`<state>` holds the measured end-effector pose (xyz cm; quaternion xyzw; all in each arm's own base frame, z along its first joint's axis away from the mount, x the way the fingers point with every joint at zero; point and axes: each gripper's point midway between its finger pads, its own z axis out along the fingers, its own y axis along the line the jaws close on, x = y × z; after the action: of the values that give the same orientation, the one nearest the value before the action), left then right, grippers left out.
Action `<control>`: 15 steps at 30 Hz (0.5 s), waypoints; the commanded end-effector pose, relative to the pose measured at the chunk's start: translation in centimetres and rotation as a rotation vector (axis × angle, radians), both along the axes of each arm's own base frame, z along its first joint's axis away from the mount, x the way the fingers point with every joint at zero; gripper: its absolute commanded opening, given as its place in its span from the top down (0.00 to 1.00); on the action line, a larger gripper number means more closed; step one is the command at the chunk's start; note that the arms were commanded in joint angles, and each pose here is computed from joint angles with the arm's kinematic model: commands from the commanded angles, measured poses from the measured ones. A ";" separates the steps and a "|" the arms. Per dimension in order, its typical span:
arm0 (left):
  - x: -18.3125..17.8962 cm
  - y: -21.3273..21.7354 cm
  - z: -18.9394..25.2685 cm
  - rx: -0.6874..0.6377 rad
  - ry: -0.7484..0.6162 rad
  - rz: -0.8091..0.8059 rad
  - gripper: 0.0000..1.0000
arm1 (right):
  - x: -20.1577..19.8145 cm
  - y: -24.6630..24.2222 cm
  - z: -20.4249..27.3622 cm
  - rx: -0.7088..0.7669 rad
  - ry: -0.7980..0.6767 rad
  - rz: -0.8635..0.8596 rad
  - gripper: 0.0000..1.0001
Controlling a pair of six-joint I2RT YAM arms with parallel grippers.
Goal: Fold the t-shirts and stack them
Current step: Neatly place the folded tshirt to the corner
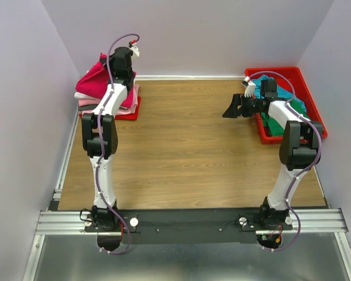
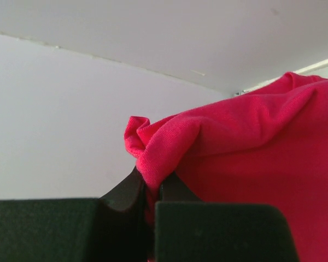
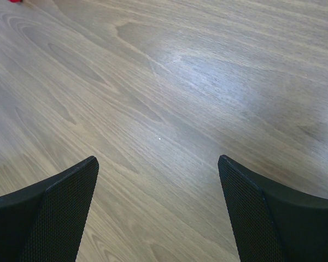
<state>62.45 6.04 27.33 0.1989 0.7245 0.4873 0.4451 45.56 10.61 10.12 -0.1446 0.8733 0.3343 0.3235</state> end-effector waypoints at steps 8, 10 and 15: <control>1.2 5.1 3.5 -0.319 -0.428 0.148 0.02 | -0.8 0.2 0.6 0.035 0.016 0.012 0.04; 1.9 4.2 6.9 -0.471 -0.543 0.072 0.02 | -0.8 0.1 0.7 0.029 0.011 0.010 0.04; -0.9 5.2 14.3 -0.589 -0.639 0.003 0.02 | -0.6 -0.2 1.2 0.008 -0.011 0.001 0.04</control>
<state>64.14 11.33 32.68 -0.0423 0.7003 0.3848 0.5998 45.44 10.81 10.27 -0.1469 0.8703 0.3417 0.3228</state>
